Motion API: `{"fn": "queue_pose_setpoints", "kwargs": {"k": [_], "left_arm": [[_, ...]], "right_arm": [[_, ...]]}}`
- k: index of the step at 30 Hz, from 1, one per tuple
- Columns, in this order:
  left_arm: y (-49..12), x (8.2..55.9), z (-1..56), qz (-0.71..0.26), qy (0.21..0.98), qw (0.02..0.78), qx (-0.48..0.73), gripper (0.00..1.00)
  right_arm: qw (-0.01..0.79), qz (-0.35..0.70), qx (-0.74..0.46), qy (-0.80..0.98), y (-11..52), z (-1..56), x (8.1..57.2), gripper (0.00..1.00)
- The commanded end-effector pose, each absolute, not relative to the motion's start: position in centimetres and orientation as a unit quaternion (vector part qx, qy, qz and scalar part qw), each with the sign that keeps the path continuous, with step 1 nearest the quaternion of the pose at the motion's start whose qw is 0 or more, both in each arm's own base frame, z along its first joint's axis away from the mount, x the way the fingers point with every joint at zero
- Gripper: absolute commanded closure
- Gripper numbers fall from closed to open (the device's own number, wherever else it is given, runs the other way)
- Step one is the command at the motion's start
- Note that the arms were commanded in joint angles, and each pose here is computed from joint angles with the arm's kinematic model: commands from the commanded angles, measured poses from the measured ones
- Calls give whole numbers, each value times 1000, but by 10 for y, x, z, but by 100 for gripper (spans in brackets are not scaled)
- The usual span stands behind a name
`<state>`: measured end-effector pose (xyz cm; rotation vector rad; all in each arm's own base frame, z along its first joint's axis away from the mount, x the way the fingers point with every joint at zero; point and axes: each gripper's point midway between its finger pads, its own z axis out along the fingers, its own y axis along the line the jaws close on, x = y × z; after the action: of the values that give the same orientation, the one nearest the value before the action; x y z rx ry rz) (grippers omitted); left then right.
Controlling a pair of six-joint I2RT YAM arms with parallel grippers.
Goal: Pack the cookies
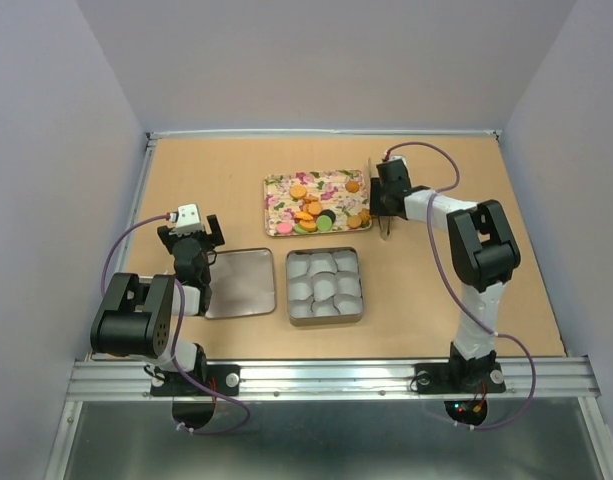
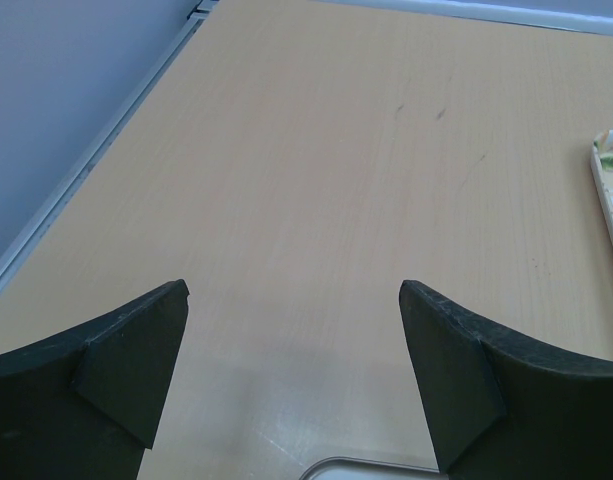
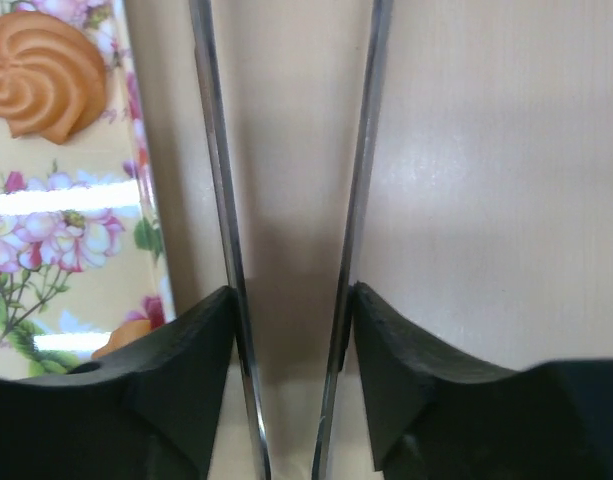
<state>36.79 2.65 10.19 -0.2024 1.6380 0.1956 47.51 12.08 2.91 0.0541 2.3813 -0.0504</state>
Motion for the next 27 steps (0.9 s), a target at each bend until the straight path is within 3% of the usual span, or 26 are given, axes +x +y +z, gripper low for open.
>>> {"fn": "queue_pose_setpoints", "kwargs": {"k": [1, 6, 14, 16, 17, 20, 21, 23, 27], "left_arm": [[28, 377, 176, 69, 624, 771, -111, 1], [28, 377, 176, 68, 622, 772, -112, 1], [30, 378, 187, 71, 610, 781, -115, 1], [33, 385, 182, 82, 652, 743, -124, 1], [31, 404, 218, 77, 644, 751, -129, 1], [13, 430, 226, 14, 704, 693, -156, 1], [-8, 450, 251, -64, 701, 689, -173, 1], [-55, 462, 225, -190, 750, 623, -118, 1], [-91, 464, 251, -298, 732, 601, -121, 1]], "right_arm": [[317, -67, 1, 946, 110, 1, 453, 50], [338, -83, 3, 938, 103, 25, 459, 55], [404, -87, 28, 910, 99, 113, 475, 57], [420, -72, 39, 904, 100, 141, 474, 58], [432, -60, 42, 899, 104, 157, 478, 58], [450, -13, 44, 892, 117, 190, 473, 59], [460, 12, 42, 887, 123, 206, 469, 60], [469, 50, 36, 881, 132, 224, 458, 60], [473, 109, 26, 874, 148, 244, 437, 60]]}}
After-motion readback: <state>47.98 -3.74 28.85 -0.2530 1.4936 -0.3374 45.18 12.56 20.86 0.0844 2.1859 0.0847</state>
